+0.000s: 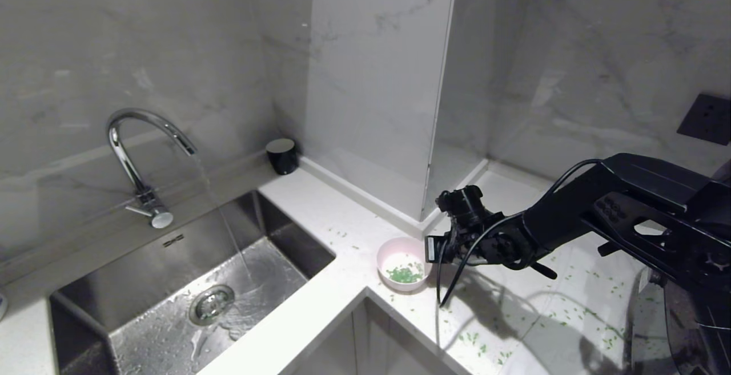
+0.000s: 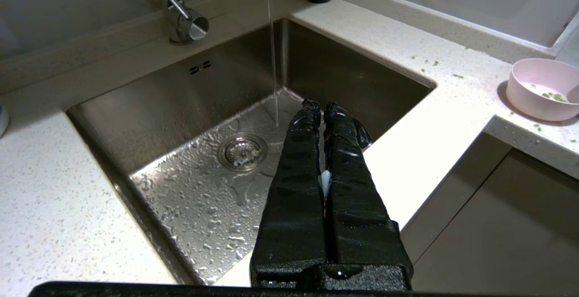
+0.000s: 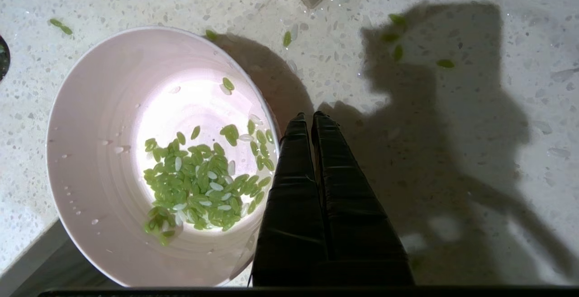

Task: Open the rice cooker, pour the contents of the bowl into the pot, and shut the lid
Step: Pick up the bowl on the table

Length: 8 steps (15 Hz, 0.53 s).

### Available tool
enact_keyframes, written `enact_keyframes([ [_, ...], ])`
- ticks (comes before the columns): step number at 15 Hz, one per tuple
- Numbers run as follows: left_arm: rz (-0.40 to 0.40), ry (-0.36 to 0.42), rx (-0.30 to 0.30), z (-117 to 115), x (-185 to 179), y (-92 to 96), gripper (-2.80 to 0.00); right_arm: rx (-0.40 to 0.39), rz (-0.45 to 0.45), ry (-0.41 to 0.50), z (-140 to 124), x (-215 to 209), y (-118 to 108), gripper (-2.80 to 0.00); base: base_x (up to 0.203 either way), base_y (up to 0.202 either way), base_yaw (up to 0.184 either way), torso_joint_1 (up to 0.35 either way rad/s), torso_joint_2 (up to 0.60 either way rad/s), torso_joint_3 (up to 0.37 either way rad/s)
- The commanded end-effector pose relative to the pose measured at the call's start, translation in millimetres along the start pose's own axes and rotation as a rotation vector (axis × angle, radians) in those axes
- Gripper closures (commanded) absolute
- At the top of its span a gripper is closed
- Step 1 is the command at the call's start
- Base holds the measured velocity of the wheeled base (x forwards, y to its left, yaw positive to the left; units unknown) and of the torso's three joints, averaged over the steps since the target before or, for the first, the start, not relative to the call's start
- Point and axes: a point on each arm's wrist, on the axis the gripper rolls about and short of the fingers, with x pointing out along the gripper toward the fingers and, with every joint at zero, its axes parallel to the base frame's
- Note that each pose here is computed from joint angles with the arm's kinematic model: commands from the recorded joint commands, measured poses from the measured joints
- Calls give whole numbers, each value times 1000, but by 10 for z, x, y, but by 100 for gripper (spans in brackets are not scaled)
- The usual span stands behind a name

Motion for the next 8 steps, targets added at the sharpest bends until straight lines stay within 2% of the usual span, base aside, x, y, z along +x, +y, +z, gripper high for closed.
enact_keyframes([
  [1, 1, 0, 0, 0, 0, 0, 0, -8, 9, -1, -12, 25, 64, 0, 0, 0, 0, 0, 0, 0],
  [8, -1, 0, 0, 0, 0, 0, 0, 8, 18, -17, 25, 1, 112, 0, 0, 0, 0, 0, 0, 0],
])
